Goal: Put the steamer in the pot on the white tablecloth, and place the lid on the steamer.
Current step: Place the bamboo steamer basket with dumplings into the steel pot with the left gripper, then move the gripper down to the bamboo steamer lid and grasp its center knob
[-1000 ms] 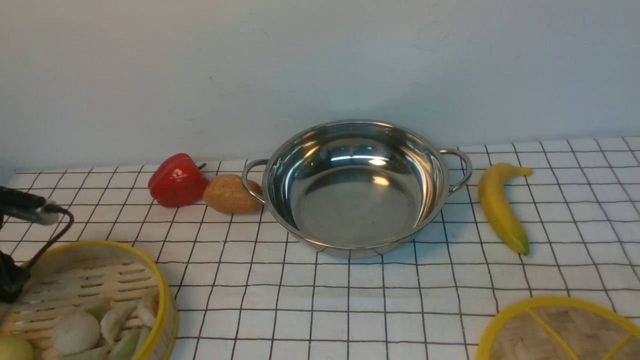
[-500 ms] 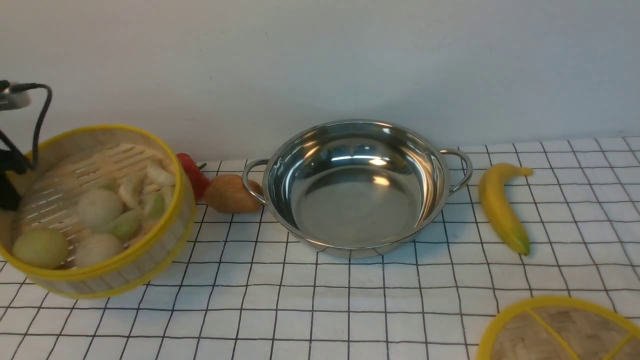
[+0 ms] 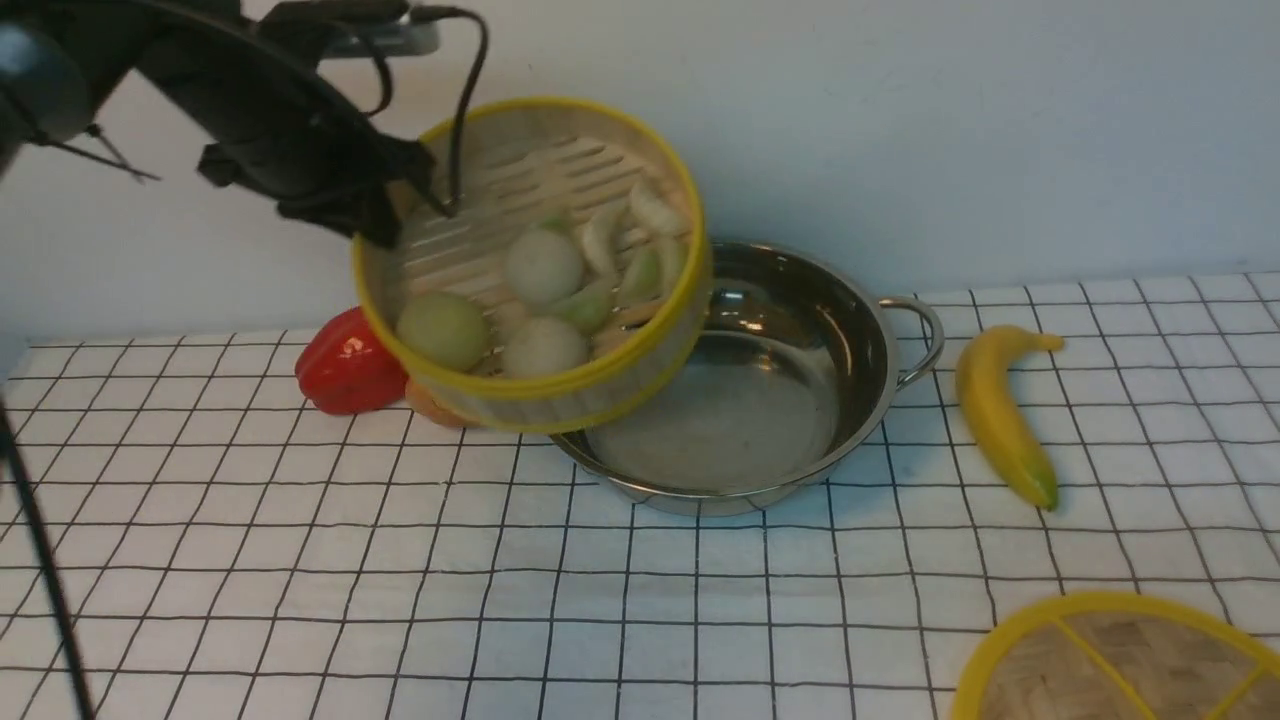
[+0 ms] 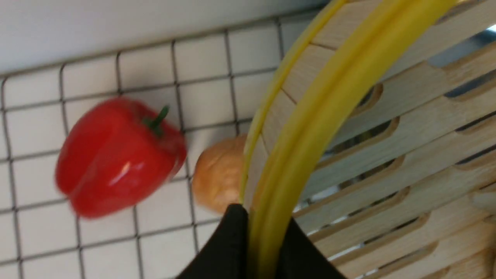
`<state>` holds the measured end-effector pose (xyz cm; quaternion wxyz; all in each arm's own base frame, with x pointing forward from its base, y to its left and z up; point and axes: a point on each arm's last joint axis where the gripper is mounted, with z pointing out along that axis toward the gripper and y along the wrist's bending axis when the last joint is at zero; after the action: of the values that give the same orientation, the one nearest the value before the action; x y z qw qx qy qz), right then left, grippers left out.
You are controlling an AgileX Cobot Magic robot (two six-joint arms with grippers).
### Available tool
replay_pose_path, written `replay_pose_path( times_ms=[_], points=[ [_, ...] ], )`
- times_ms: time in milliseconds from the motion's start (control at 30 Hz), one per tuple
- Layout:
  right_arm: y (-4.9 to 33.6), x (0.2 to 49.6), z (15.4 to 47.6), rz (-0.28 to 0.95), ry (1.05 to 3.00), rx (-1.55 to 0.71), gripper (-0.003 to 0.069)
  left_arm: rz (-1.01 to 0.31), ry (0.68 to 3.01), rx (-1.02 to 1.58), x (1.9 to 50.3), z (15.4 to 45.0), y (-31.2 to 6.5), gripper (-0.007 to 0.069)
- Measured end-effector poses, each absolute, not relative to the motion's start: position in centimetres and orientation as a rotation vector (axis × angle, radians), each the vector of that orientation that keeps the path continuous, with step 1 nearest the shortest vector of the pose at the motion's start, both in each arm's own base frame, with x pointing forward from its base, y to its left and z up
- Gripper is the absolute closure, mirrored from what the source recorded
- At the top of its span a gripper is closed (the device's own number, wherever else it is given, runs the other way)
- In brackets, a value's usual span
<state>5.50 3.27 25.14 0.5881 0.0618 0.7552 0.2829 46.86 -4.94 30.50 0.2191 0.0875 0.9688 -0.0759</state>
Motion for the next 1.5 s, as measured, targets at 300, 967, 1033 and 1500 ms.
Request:
replay_pose_path(
  times_ms=[300,967,1033,1500],
  points=[
    [3.7,5.2,25.1,0.715,1.771,0.08,0.0417,-0.266,2.721,0.331,50.5,23.8,-12.7,0.0582],
    [3.8,5.2,25.2,0.724,1.768,0.058,0.0417,-0.291,2.731,0.444,50.9,21.6,-14.0,0.0445],
    [3.8,5.2,25.2,0.726,1.769,0.054,0.0417,-0.316,2.726,0.447,50.9,21.6,-14.1,0.0398],
    [3.5,5.4,25.4,0.669,1.738,0.041,0.0417,-0.284,2.501,0.475,48.1,32.4,-13.1,0.0082]
  ],
)
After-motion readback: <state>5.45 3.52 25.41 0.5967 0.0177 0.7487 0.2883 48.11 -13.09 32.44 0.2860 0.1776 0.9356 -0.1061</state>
